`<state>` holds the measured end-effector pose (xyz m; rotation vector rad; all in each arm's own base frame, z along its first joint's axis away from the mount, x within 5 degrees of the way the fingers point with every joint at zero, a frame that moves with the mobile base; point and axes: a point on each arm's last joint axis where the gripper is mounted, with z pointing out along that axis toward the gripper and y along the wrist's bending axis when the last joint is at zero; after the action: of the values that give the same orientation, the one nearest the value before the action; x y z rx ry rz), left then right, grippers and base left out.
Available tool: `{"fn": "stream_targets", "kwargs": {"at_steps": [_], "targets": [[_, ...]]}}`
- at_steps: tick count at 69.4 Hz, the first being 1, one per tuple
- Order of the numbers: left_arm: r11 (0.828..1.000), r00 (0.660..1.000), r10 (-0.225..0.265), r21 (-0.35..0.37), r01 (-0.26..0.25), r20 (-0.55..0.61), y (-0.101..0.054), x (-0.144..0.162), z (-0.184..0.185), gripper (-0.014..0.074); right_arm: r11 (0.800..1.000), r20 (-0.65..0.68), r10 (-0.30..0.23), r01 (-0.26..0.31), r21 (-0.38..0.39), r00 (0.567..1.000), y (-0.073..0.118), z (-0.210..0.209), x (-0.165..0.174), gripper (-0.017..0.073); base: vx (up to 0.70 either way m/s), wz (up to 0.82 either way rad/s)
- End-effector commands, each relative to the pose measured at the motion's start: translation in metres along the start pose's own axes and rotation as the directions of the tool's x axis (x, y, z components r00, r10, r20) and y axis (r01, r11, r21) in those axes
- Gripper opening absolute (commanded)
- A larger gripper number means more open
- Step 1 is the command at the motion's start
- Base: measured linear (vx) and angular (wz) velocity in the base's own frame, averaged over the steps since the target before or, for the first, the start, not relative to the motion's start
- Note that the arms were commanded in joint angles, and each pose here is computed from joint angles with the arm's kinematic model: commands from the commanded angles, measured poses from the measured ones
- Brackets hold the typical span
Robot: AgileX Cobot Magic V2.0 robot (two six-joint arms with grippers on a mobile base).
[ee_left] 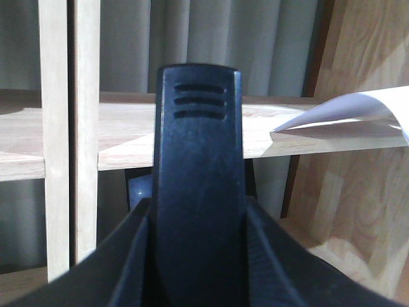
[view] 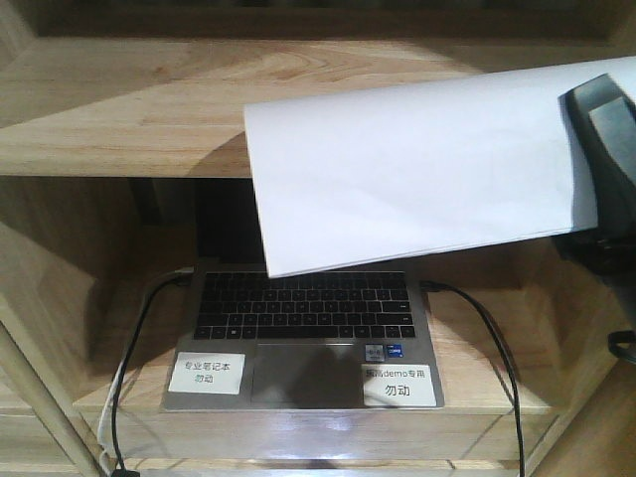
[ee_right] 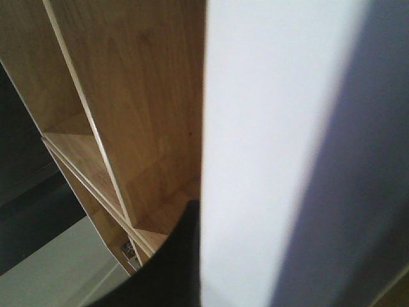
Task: Grab stapler and paper to desk for stapling
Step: 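Lift the white paper sheet off the shelf with the right gripper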
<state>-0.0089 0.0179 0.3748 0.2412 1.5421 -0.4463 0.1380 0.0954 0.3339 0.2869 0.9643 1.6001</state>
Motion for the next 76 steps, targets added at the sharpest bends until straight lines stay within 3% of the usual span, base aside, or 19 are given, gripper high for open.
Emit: {"fn": "stream_targets", "kwargs": {"at_steps": [1, 9, 16, 31, 53, 68, 76], "targets": [[1.0, 0.993, 0.0, 0.03, -0.004, 0.115, -0.003, -0.016, 0.0, -0.0006, 0.977, 0.097, -0.03, 0.049, -0.206, 0.995, 0.023, 0.004, -0.015, -0.001, 0.0, 0.0], [1.0, 0.993, 0.0, 0.03, -0.004, 0.115, -0.003, -0.016, 0.0, -0.0006, 0.973, 0.118, -0.038, 0.064, -0.222, 0.992, 0.025, 0.001, -0.029, -0.001, 0.0, 0.0], [1.0, 0.993, 0.0, 0.03, -0.004, 0.115, -0.003, -0.016, 0.0, -0.0006, 0.966, 0.133, -0.077, 0.106, -0.234, 0.988, 0.033, -0.004, -0.04, -0.001, 0.0, 0.0], [1.0, 0.993, 0.0, 0.03, -0.004, 0.115, -0.003, -0.016, 0.0, -0.0006, 0.946, 0.108, -0.178, 0.201, -0.253, 0.978, 0.06, -0.021, -0.049, -0.0008, 0.0, 0.0], [1.0, 0.993, 0.0, 0.03, -0.004, 0.115, -0.003, -0.016, 0.0, -0.0006, 0.923, 0.19, -0.236, 0.281, -0.264, 0.953, 0.1, -0.051, -0.053, -0.0008, 0.0, 0.0], [1.0, 0.993, 0.0, 0.03, -0.004, 0.115, -0.003, -0.016, 0.0, -0.0006, 0.898, 0.17, -0.317, 0.353, -0.263, 0.933, 0.111, -0.061, -0.045, -0.0008, 0.0, 0.0], [1.0, 0.993, 0.0, 0.03, -0.004, 0.115, -0.003, -0.016, 0.0, -0.0006, 0.891, 0.174, -0.323, 0.361, -0.276, 0.93, 0.114, -0.064, -0.044, -0.0008, 0.0, 0.0]]}}
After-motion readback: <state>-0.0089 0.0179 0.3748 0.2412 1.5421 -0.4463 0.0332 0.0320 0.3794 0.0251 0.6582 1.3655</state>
